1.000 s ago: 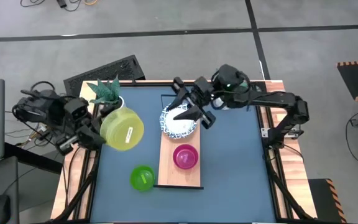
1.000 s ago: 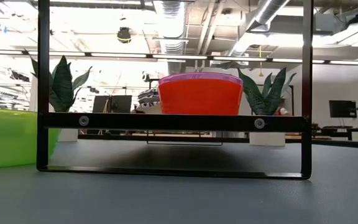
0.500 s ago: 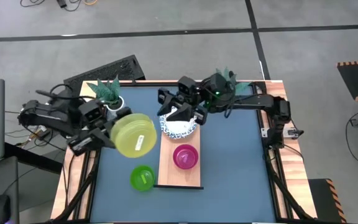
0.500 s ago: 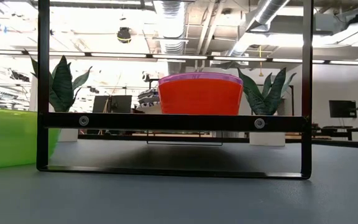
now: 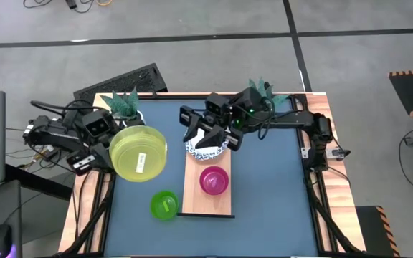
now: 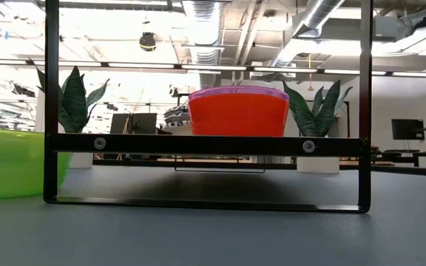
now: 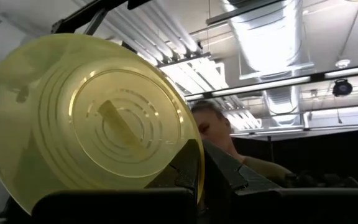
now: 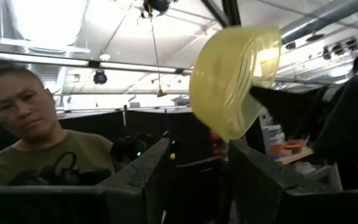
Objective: Place and stack bowls onto a shelf
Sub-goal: Stack the yellow bowl on top of the purple bowl on the shelf
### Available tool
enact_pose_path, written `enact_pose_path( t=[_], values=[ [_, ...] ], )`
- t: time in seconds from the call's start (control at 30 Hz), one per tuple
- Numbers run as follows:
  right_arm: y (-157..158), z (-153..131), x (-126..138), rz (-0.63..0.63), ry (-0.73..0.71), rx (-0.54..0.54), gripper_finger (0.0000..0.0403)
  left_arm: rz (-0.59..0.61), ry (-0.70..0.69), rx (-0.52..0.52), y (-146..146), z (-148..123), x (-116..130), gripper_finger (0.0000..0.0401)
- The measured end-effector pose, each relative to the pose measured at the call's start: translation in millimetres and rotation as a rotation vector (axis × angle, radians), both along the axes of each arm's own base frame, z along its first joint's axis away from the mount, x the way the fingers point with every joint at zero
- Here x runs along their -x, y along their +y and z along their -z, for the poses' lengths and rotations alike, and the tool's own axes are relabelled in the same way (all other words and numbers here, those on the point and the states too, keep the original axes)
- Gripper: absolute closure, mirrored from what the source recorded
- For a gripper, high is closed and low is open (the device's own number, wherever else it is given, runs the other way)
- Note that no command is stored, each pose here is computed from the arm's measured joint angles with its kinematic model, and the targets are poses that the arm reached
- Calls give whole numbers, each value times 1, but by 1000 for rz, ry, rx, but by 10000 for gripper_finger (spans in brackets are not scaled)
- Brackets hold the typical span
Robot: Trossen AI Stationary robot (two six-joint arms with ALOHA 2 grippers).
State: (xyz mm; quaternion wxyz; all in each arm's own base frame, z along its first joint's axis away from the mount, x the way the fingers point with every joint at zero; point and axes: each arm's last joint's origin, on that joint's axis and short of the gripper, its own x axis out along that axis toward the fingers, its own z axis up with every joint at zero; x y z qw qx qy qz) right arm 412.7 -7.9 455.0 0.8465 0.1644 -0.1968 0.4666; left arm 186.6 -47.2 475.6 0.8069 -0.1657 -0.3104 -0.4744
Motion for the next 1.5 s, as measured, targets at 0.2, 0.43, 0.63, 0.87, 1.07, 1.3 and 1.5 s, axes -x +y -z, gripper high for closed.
enact_pose_path(
  t=[0.2, 0.43, 0.63, 0.87, 1.07, 1.3, 1.5],
  values=[
    [2, -3, -5, 19, -23, -9, 215, -34, 24, 19, 5, 2, -6, 401],
    [4, -6, -18, 6, -25, -14, 215, -27, 56, 31, 6, 5, -14, 401],
    [6, -10, -21, -4, -37, -13, 215, -25, 51, 33, 6, 5, -13, 401],
    [10, -15, -18, -16, -63, 0, 216, -34, 52, 26, 6, 5, -14, 401],
    [16, -16, -18, -29, -58, 0, 225, -45, 48, 21, 6, 6, -14, 401],
    [19, -16, -18, -33, -61, -2, 235, -67, 75, 16, 6, 8, -17, 401],
    [27, -14, -20, -20, -76, 27, 243, -74, 71, 18, 6, 8, -18, 401]
  ],
)
